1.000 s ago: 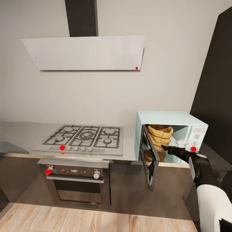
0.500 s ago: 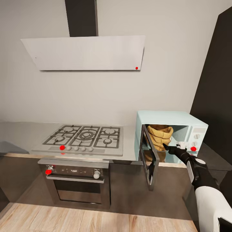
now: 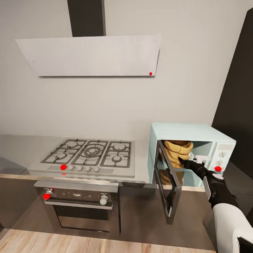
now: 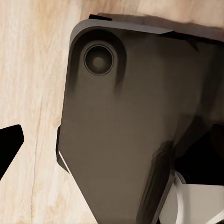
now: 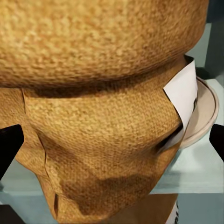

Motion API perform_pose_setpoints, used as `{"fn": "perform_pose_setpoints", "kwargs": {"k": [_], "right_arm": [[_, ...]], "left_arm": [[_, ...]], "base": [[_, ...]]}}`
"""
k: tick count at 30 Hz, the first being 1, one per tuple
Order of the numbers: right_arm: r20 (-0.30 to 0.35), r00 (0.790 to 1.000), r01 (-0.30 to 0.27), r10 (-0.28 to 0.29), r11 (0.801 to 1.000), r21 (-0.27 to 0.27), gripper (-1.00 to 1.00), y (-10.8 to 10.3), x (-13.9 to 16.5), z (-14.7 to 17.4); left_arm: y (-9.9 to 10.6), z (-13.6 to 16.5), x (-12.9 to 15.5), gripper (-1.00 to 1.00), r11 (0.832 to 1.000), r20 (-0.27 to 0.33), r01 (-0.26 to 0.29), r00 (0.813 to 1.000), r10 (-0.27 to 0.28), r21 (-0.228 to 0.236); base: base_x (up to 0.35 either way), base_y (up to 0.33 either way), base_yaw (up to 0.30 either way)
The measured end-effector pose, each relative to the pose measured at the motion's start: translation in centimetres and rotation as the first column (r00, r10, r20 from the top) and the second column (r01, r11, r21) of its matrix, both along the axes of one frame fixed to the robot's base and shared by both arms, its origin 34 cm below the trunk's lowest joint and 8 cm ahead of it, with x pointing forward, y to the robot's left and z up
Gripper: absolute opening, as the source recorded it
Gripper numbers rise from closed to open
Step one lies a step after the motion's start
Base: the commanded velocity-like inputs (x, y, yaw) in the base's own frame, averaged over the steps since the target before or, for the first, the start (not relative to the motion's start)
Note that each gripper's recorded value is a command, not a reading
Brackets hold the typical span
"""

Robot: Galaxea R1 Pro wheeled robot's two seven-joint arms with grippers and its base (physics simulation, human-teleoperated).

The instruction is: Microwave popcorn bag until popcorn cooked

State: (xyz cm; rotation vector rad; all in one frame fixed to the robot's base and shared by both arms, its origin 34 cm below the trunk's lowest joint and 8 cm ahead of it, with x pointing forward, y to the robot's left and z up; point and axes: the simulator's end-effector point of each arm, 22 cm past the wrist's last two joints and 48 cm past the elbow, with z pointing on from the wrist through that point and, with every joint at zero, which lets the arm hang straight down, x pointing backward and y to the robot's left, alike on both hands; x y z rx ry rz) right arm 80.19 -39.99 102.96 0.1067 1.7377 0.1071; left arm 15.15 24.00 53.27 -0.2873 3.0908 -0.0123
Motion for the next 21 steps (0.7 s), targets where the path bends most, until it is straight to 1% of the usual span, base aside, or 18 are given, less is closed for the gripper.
{"fn": "perform_pose_setpoints", "kwargs": {"k": [5, 7, 13, 15, 18, 21], "right_arm": [[0.0, 1.0, 0.005, -0.005, 1.0, -0.001, 1.0, -0.2, 0.0, 0.0], [-0.001, 1.0, -0.003, 0.003, 1.0, -0.001, 1.0, -0.1, 0.0, 0.0], [0.003, 0.997, -0.077, 0.077, 0.997, 0.014, 1.0, 1.9, 0.0, 0.1], [0.004, 0.996, -0.091, 0.091, 0.996, 0.017, 1.0, 2.2, 0.0, 0.1], [0.005, 0.995, -0.1, 0.1, 0.995, 0.02, 1.0, 2.5, -0.1, 0.1], [0.004, 0.995, -0.097, 0.097, 0.995, 0.024, 1.0, 2.8, 0.0, -0.2]], "left_arm": [[0.0, 0.0, 0.0, 1.0, 1.0, 0.002, 0.0, 1.0, 0.0, 0.0], [0.0, 0.0, 0.0, 1.0, 1.0, 0.002, 0.001, 1.0, -0.001, 0.0], [0.0, 0.0, 0.0, 1.0, 1.0, 0.003, 0.001, 1.0, -0.001, 0.001], [0.0, 0.0, 0.1, 1.0, 1.0, 0.005, 0.001, 1.0, -0.001, 0.001], [0.0, 0.0, 0.1, 1.0, 1.0, 0.005, 0.001, 1.0, -0.001, 0.001], [-0.1, 0.0, 0.2, 1.0, 1.0, 0.008, 0.003, 1.0, -0.003, 0.0]], "base": [[0.001, 0.0, 0.0], [0.0, 0.0, 0.0], [0.0, 0.0, 0.0], [0.0, 0.0, 0.0], [0.0, 0.0, 0.0], [0.0, 0.0, 0.0]]}}
